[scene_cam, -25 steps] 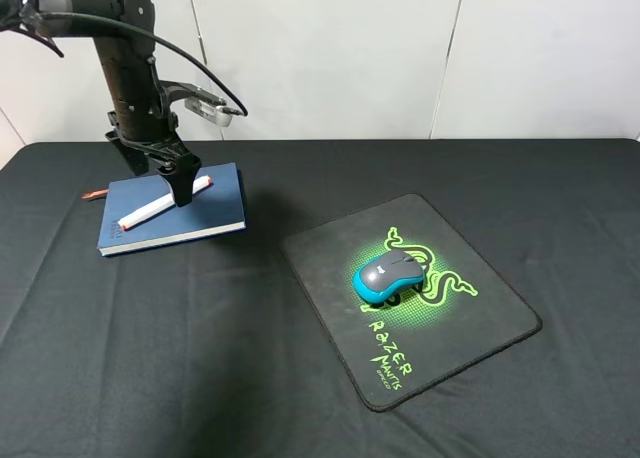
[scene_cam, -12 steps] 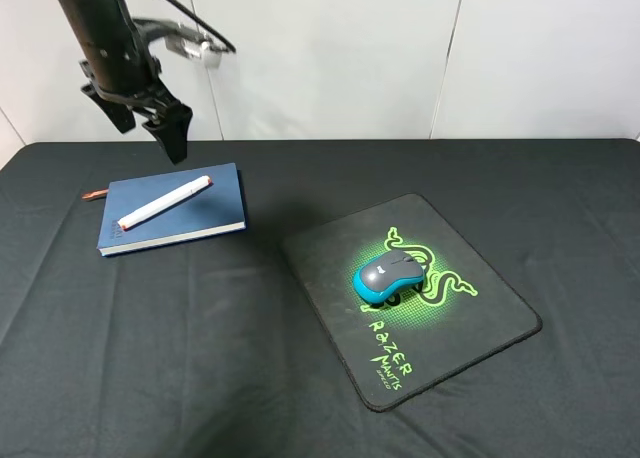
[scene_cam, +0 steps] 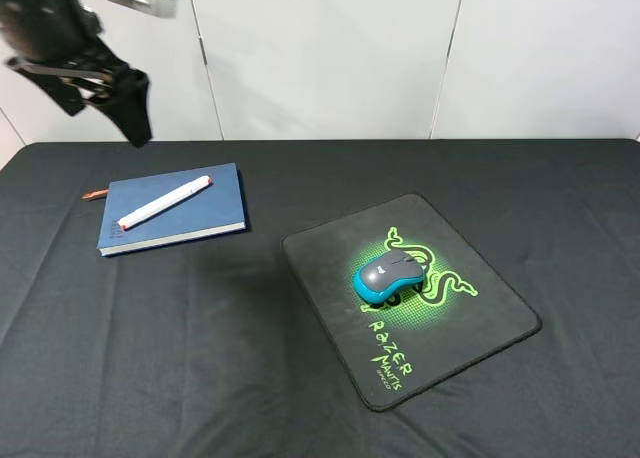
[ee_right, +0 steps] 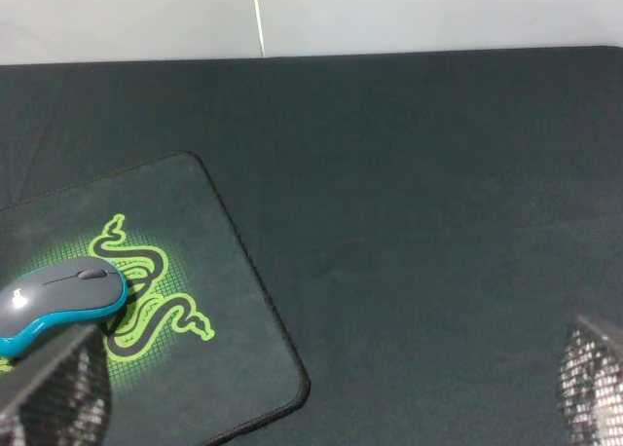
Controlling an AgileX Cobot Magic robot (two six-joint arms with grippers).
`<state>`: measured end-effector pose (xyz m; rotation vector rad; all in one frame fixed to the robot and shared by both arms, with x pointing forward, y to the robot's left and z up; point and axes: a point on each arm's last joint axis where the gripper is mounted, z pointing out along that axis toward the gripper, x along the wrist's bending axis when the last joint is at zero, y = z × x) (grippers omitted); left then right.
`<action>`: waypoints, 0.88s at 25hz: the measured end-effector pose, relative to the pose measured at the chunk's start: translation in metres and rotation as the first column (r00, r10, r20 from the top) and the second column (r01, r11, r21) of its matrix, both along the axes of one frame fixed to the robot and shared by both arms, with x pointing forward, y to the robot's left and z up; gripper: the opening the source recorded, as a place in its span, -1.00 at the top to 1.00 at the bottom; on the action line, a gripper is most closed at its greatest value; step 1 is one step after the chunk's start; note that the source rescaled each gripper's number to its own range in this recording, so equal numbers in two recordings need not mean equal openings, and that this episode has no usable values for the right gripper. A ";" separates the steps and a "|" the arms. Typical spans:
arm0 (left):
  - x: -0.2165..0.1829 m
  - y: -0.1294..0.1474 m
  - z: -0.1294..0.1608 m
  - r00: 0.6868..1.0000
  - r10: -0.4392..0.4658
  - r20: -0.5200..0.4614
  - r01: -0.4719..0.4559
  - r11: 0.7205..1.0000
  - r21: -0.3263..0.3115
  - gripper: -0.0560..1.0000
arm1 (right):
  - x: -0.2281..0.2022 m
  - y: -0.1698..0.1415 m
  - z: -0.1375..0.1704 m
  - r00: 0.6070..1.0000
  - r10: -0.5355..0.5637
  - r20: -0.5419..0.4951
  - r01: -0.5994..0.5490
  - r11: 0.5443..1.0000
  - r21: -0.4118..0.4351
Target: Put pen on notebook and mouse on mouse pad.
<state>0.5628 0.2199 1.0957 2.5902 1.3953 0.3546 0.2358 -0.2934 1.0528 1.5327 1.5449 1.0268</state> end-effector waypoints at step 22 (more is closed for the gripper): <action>-0.259 0.067 0.070 0.863 0.109 0.494 -0.013 0.981 -0.193 -1.00 | 0.000 0.000 0.000 1.000 0.001 0.000 -0.001 1.000 0.001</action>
